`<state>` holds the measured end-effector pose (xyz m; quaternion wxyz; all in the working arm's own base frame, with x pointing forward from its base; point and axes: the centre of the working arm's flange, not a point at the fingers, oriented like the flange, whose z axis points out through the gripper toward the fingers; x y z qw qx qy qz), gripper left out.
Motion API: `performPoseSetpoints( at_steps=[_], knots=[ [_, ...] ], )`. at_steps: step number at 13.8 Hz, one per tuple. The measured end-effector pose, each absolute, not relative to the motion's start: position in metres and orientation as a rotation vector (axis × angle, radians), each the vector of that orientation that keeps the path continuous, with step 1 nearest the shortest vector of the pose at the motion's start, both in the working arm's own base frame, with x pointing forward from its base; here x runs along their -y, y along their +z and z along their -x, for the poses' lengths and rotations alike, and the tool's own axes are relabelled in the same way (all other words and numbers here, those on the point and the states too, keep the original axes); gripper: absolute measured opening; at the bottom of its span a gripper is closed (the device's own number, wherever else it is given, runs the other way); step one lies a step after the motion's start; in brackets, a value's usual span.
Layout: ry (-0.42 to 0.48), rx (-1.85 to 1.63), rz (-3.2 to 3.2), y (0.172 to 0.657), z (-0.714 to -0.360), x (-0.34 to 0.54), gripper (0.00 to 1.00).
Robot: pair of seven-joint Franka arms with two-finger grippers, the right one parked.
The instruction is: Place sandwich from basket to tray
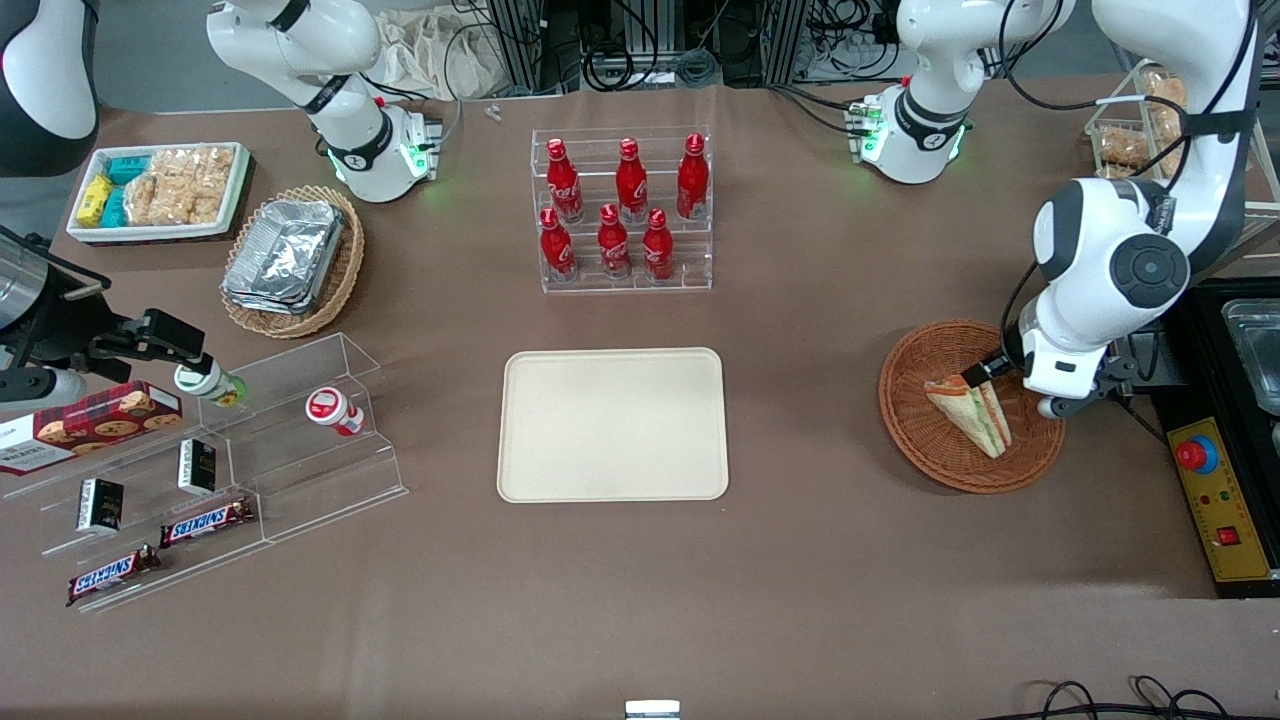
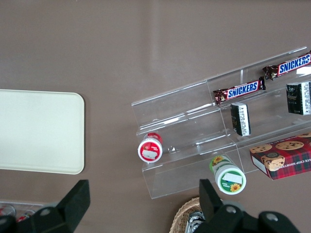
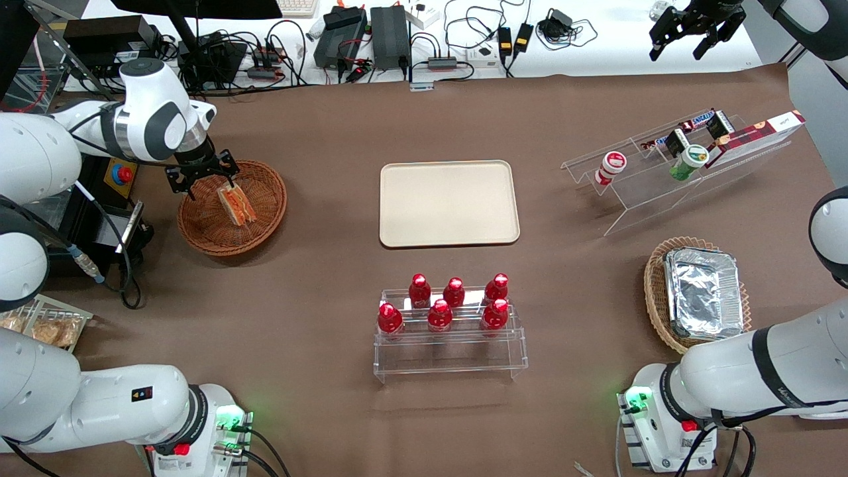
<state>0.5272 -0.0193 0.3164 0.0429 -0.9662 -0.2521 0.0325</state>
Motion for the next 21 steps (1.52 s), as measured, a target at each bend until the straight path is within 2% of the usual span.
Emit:
performPoseSetpoints(
  at_steps=[9, 15, 18, 21],
  knots=[
    [0.109, 0.828, 2.956, 0.271, -0.531, 0.004, 1.00],
    [0.137, 0.856, 2.939, 0.267, -0.531, 0.003, 1.00],
    [0.238, 0.813, 2.895, 0.304, -0.541, 0.004, 1.00],
    [0.241, 0.590, 2.940, 0.369, -0.550, 0.013, 1.00]
  ],
)
